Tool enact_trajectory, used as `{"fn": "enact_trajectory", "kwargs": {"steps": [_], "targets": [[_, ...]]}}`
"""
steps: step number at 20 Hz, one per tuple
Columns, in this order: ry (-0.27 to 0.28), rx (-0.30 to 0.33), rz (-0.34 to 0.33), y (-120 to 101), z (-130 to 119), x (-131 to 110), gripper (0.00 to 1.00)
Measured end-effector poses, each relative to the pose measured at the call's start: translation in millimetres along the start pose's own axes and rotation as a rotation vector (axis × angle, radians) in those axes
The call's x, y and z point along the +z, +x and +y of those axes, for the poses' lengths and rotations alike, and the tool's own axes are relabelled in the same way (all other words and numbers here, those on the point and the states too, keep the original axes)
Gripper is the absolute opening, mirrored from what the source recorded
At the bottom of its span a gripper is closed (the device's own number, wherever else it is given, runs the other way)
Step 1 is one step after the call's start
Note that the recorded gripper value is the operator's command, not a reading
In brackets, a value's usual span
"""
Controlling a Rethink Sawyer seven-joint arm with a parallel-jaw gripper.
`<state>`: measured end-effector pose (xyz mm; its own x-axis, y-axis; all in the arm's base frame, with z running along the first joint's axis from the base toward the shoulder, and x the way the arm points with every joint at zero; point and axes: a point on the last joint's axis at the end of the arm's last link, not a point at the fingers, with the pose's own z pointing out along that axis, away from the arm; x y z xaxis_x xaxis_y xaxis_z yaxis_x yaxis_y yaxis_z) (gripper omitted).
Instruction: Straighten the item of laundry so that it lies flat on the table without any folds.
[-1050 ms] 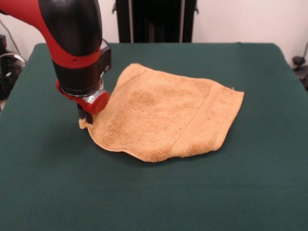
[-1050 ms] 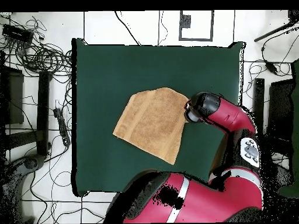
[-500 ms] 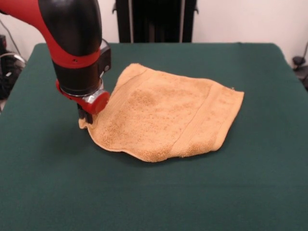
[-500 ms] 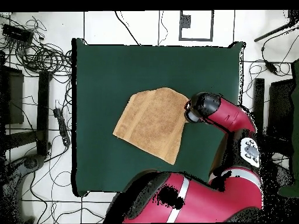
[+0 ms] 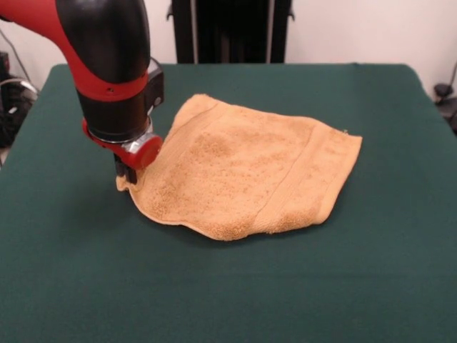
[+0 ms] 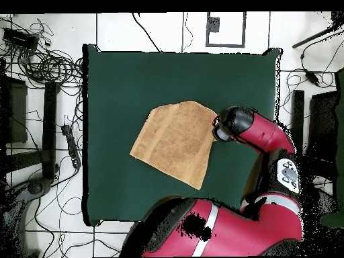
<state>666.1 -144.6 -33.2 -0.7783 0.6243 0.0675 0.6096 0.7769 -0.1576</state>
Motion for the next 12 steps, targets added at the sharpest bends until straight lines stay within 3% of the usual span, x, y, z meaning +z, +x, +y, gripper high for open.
{"fn": "enact_trajectory", "kwargs": {"steps": [11, 12], "targets": [[0.000, 0.003, 0.000, -0.9, -1.7, 0.2, 0.00], [0.000, 0.004, 0.001, -1.2, -2.5, 0.3, 1.00]]}}
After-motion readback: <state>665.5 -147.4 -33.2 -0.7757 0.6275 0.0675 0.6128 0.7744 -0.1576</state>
